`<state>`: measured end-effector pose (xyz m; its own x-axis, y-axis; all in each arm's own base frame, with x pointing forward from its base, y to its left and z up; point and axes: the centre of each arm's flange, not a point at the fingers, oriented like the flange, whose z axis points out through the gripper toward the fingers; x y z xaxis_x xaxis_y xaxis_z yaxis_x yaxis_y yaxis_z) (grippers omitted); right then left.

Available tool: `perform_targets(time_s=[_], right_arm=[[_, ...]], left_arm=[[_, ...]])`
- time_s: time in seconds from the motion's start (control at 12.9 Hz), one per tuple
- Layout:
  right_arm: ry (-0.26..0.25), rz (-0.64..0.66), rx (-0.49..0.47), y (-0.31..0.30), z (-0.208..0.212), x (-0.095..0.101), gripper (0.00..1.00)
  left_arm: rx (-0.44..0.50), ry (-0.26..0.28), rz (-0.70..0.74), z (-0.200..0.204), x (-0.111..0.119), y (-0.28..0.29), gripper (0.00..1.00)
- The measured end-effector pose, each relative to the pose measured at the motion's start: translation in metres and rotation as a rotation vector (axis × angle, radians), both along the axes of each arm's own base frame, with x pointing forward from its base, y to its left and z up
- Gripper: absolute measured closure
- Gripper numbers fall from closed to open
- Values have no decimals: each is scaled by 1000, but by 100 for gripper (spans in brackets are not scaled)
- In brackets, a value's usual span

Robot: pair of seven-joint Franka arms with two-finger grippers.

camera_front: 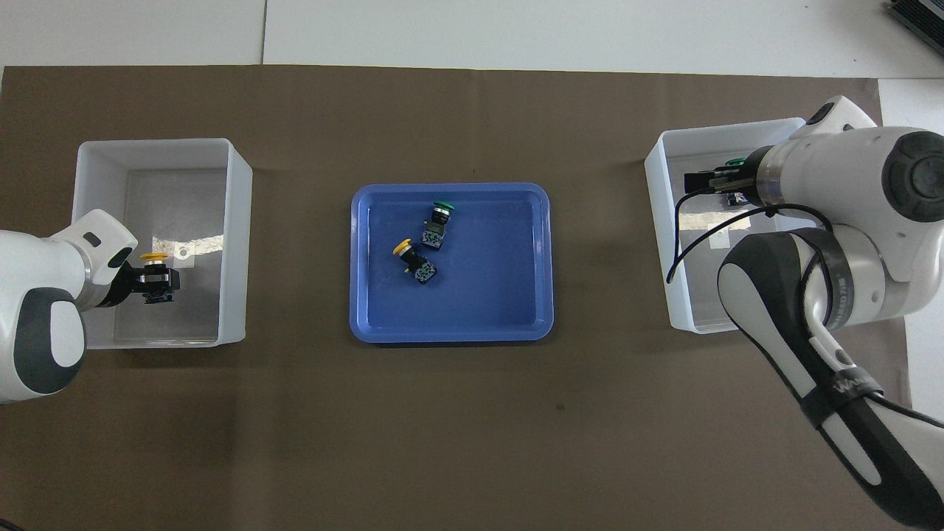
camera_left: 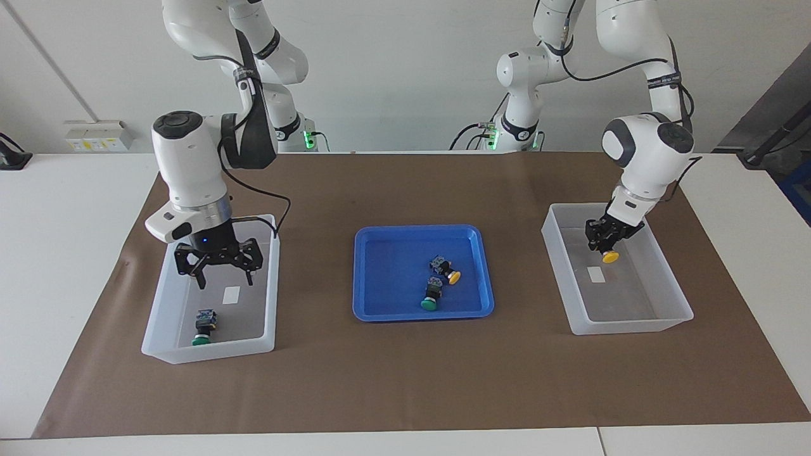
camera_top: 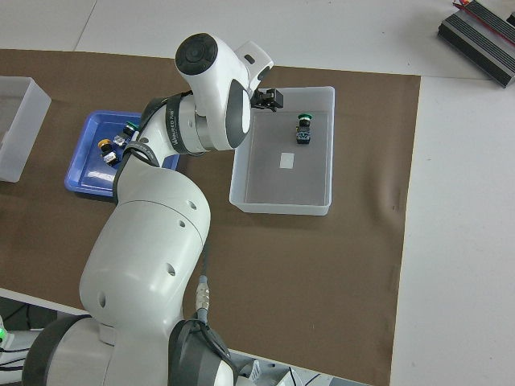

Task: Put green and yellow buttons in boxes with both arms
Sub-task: 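Place the yellow button in the box with the left gripper, then reach the right gripper to the second green button in the tray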

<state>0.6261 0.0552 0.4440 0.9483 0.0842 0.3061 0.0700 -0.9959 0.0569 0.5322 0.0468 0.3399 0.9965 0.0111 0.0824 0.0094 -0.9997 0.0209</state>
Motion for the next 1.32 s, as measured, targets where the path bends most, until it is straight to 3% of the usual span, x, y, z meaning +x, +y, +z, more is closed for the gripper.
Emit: perform_targets(time_s=[0.16,0.31,0.54,0.78,1.32], right_arm=[[9,-45,40,51,10,-7,0],[0,-77,83,105,21,-12,0],[-1,-129,155,170,18,-7,0],[25,-207,217,217,-2,5,0],[105,-373,263,306,-54,16,0]], left_arm=[[0,0,-2,-2,1,0,54],[0,-3,-3,-2,1,0,37],[1,-8,-4,-1,2,0,34],[2,-29,-10,17,13,-2,1],[-9,14,-18,137,47,-5,0]])
